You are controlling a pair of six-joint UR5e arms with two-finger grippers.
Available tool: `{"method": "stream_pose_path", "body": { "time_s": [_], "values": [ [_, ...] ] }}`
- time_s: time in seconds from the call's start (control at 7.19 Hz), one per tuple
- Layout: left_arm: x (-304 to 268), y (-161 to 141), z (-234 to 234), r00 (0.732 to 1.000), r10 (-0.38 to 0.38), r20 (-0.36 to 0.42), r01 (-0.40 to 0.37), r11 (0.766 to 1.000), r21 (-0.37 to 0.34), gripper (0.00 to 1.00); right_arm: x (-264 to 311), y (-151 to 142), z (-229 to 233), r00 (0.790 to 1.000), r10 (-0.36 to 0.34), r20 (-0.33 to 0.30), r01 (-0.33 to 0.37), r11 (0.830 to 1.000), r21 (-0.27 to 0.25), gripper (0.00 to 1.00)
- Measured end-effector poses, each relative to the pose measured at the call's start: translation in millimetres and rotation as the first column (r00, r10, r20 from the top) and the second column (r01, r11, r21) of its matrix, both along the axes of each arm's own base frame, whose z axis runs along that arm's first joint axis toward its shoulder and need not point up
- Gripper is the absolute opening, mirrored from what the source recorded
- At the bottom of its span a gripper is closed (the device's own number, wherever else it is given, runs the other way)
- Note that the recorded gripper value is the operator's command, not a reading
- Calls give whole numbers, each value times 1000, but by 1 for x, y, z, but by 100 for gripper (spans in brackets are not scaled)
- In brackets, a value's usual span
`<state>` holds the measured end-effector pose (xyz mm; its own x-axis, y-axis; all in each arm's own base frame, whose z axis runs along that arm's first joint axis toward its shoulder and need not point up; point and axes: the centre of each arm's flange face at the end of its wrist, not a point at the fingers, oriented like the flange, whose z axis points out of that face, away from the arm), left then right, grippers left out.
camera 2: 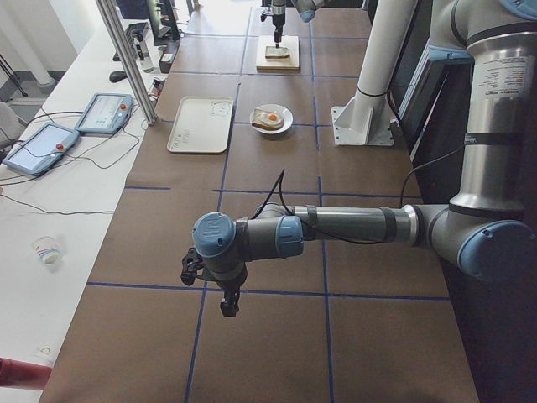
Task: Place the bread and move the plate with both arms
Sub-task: 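Lower the right gripper onto the bread slice on the bamboo board and grasp it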
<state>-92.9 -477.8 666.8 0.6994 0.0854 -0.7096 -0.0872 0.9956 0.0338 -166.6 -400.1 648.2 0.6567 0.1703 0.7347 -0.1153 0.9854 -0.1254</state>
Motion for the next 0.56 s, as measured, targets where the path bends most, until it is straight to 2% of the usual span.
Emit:
{"method": "stream_pose_path", "body": {
  "time_s": [0.28,0.56],
  "values": [
    [0,0,-1,1000,0,0,0,1000,2,100,-1,-2,0,1000,1,-1,-1,1000,2,76],
    [0,0,-1,1000,1,0,-1,1000,3,100,-3,-2,-1,1000,-1,-1,1,1000,3,71]
  ]
}}
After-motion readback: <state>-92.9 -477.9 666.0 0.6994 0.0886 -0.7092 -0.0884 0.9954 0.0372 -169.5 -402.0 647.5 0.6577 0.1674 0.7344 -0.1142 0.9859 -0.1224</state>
